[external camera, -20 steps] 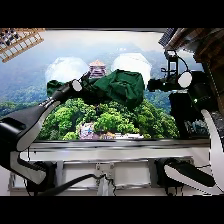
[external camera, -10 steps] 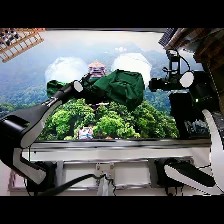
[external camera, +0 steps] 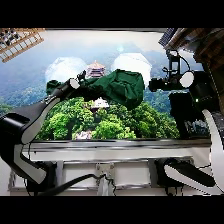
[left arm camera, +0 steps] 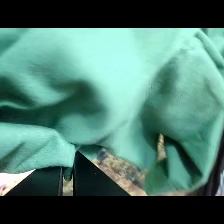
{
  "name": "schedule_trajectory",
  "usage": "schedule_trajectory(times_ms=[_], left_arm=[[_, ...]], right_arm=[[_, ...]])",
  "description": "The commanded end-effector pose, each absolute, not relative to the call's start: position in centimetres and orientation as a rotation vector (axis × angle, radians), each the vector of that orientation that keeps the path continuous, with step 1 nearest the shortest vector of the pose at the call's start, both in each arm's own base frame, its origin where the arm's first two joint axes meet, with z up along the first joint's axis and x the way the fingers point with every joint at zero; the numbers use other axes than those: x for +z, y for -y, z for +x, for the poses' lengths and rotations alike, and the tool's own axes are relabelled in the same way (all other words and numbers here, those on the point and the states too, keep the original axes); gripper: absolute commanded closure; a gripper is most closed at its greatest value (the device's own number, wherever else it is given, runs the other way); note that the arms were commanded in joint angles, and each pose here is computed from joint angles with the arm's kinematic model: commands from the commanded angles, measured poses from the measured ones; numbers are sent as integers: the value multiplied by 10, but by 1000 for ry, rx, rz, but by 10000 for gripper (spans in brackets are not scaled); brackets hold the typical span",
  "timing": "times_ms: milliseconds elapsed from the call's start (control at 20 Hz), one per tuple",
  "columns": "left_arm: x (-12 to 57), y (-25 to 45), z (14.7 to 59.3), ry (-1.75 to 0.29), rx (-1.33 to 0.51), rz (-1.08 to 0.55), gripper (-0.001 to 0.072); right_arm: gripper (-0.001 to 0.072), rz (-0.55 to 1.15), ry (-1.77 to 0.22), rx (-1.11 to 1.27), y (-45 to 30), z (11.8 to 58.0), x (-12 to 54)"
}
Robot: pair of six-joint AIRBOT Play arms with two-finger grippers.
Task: Fold the clothes and pants, and hang the long-sleeved shirts on hangers.
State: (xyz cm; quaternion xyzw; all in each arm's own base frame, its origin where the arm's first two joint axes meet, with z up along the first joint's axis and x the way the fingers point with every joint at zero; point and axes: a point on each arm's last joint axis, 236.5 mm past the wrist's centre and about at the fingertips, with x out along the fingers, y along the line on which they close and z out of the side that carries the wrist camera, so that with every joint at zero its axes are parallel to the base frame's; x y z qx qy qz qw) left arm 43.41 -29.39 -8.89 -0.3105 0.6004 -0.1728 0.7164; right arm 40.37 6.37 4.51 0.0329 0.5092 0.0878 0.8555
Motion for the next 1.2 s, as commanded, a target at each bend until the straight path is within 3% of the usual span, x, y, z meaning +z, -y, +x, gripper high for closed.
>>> schedule_trajectory(times_ms=[0,150,300,400,550,700,850,1000,1150], left_arm=[[-50,287,427,-1306,-512,-603,697],[39,266,423,-1142,-643,-501,697],[135,231,417,-905,-655,-401,697],[167,194,406,-818,-582,-265,697],[186,117,397,-769,-328,-75,698],[208,84,387,-714,-219,3,698],[212,84,382,-707,-223,3,699],[212,84,382,-709,-223,4,698],[210,84,380,-721,-226,13,699]], right_arm=[[208,65,-1081,186,-63,401,43],[207,52,-1126,194,-63,391,28],[234,100,-1222,217,-72,365,-4],[246,171,-1275,255,-86,344,-24],[242,229,-1314,259,-93,324,-48],[183,310,-1317,263,-104,320,-54],[120,421,-1235,287,-126,338,-42],[126,573,-1051,181,-121,386,-21],[127,556,-974,198,-122,433,0]])
